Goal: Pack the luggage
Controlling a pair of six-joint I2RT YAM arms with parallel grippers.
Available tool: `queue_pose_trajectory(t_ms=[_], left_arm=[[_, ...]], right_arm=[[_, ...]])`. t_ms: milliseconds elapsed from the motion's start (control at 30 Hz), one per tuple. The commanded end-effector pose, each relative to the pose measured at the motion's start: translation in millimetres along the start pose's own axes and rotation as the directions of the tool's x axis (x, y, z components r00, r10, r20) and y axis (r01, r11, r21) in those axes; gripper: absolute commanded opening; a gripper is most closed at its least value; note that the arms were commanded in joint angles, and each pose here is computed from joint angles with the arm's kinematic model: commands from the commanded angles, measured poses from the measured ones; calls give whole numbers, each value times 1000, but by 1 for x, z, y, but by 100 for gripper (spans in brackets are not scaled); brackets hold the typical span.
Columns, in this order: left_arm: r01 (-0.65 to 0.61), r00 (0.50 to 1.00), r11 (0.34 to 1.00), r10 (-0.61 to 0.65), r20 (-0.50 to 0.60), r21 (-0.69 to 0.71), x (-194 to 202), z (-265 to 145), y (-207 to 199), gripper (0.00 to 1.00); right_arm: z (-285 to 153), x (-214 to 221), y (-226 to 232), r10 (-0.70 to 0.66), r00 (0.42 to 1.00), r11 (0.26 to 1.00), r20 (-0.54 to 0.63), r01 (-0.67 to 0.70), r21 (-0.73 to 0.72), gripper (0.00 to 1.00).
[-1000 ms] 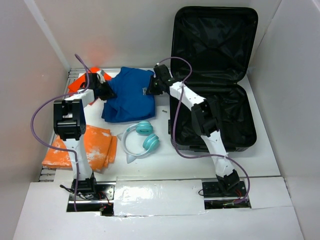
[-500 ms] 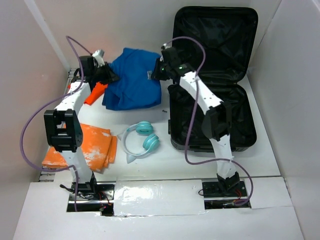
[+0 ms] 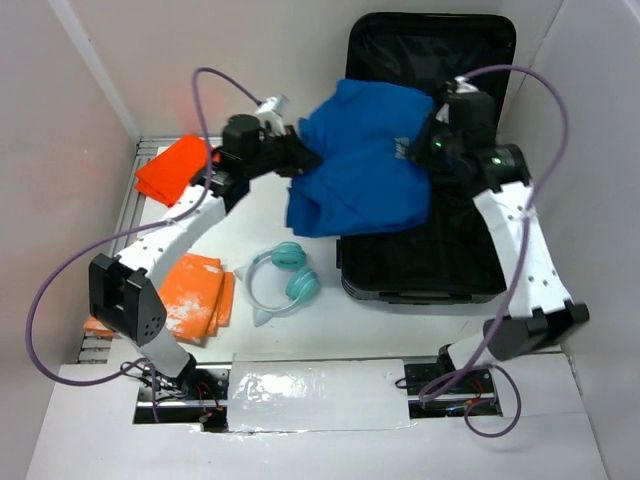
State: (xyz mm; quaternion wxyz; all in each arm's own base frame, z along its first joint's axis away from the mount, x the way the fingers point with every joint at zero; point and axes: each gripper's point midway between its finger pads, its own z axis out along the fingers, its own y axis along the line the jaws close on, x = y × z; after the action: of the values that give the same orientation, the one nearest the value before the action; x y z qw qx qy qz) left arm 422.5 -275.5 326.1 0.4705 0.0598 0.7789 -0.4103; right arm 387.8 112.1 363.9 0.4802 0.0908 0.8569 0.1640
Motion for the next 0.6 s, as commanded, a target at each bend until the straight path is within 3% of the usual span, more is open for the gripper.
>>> queue_pose_trajectory(t_ms=[0, 100, 167, 233, 267, 400, 567], left_arm=[[1, 998, 1000, -2, 60, 22, -3, 10, -36, 0], [-2, 998, 998, -2, 62, 68, 16, 28, -71, 0], [-8, 1000, 996, 7, 13, 85, 46, 47, -88, 0], [-16, 1000, 996, 14, 22, 89, 52, 62, -101, 0], [-27, 999, 996, 29, -19, 87, 76, 79, -105, 0], [-38, 998, 997, 41, -47, 60, 104, 119, -115, 0], [-50, 999, 999, 50, -21, 4, 126, 146, -112, 0]], right_arm=[[-34, -16, -76, -38, 995, 965, 93, 12, 264, 0], [-63, -20, -121, -56, 989, 916, 135, -4, 402, 0], [-73, -6, -159, -66, 992, 860, 111, 0, 509, 0], [-69, 6, -183, -66, 995, 828, 81, 9, 561, 0], [-68, 10, -189, -63, 996, 824, 63, 16, 566, 0], [-62, 15, -210, -52, 997, 765, 49, 8, 644, 0], [-50, 5, -223, -75, 995, 721, 67, 8, 692, 0]])
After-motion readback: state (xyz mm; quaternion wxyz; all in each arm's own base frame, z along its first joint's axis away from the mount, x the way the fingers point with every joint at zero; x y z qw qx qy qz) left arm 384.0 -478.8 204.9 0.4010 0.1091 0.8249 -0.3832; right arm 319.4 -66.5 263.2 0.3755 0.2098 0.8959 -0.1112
